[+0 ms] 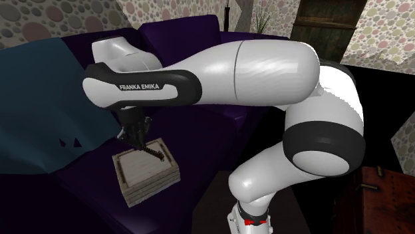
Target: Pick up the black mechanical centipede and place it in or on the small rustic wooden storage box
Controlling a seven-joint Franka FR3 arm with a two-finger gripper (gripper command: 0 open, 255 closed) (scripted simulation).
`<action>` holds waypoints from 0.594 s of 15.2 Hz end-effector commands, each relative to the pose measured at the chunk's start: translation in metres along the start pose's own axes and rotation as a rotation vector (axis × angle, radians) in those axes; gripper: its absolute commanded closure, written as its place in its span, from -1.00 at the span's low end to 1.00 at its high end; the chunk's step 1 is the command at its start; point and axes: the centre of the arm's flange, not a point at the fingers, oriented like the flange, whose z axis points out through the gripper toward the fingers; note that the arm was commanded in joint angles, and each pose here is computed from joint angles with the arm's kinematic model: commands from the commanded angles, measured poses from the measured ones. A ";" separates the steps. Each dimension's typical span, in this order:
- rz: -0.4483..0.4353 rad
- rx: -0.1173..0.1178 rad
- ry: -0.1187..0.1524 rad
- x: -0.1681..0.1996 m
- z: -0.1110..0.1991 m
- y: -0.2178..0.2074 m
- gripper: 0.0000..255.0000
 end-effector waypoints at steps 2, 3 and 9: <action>0.000 0.000 0.000 0.000 0.016 0.000 1.00; 0.000 0.000 0.000 0.000 0.021 0.000 1.00; 0.000 0.000 0.000 0.002 0.054 0.002 1.00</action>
